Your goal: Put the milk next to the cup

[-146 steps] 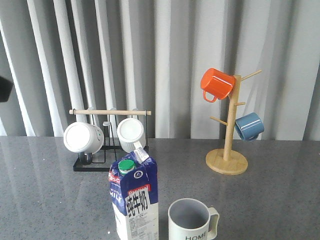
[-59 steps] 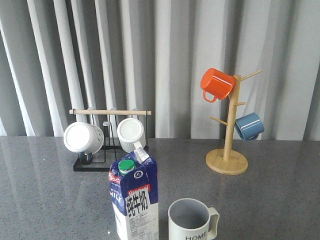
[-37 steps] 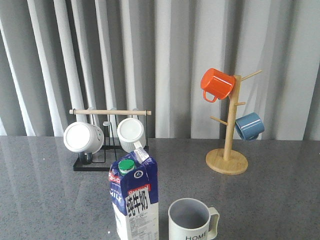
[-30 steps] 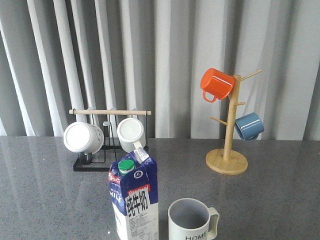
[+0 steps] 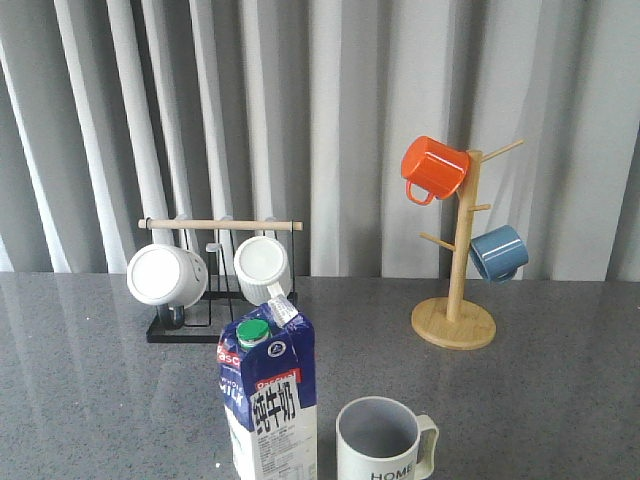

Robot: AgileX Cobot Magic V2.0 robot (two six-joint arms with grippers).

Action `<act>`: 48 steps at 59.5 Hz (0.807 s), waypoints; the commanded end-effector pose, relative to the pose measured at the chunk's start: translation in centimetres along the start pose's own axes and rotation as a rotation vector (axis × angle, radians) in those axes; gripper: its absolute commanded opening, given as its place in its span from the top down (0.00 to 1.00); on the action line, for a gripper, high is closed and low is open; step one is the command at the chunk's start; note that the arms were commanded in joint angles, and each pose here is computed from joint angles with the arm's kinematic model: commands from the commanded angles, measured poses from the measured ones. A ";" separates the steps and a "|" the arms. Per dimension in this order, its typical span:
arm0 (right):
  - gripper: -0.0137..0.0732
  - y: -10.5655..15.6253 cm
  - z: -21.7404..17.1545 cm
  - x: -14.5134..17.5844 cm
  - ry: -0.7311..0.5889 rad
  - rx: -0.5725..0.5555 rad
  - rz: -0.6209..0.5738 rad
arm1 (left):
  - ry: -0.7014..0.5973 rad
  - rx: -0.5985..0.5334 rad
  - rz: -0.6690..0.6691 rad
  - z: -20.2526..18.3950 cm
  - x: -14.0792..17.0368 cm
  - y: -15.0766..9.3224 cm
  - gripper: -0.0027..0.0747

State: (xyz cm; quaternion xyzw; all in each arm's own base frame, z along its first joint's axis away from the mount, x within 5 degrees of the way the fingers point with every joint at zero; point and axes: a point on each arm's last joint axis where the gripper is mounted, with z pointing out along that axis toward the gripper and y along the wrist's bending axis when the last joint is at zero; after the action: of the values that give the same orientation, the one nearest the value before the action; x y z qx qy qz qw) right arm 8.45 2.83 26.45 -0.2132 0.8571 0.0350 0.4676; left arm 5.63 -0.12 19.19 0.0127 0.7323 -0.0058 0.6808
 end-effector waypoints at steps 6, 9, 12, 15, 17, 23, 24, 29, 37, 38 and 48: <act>0.85 -0.2 -0.3 -1.3 -0.080 0.014 -0.006 | -0.168 0.005 -0.023 -0.3 -1.9 0.0 0.97; 0.85 -0.2 -0.3 -1.3 -0.080 0.014 -0.006 | -0.168 0.005 -0.023 -0.3 -1.9 0.0 0.97; 0.85 -0.2 -0.3 -1.3 -0.080 0.014 -0.006 | -0.164 0.005 -0.023 -0.3 -1.9 0.0 0.97; 0.85 -0.2 -0.3 -1.3 -0.080 0.014 -0.006 | -0.162 0.004 -0.023 -0.3 -1.9 0.0 0.97; 0.85 -0.2 -0.3 -1.3 -0.080 0.014 -0.006 | -0.162 0.004 -0.023 -0.3 -1.9 0.0 0.97; 0.85 -0.2 -0.3 -1.3 -0.080 0.014 -0.006 | -0.162 0.004 -0.023 -0.3 -1.9 0.0 0.97; 0.85 -0.2 -0.3 -1.3 -0.080 0.014 -0.006 | -0.162 0.004 -0.023 -0.3 -1.9 0.0 0.97; 0.85 -0.2 -0.3 -1.3 -0.080 0.014 -0.006 | -0.162 0.004 -0.023 -0.3 -1.9 0.0 0.97; 0.85 -0.2 -0.3 -1.3 -0.080 0.014 -0.006 | -0.162 0.004 -0.023 -0.3 -1.9 0.0 0.97; 0.85 -0.2 -0.3 -1.3 -0.080 0.014 -0.006 | -0.162 0.004 -0.023 -0.3 -1.9 0.0 0.97; 0.85 -0.2 -0.3 -1.3 -0.080 0.014 -0.006 | -0.162 0.004 -0.023 -0.3 -1.9 0.0 0.97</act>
State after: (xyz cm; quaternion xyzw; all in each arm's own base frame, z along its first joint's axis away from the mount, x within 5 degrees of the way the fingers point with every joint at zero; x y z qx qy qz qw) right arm 8.45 2.83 26.45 -0.2130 0.8572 0.0354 0.4675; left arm 5.65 -0.14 19.68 0.0125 0.7140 -0.0076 0.7000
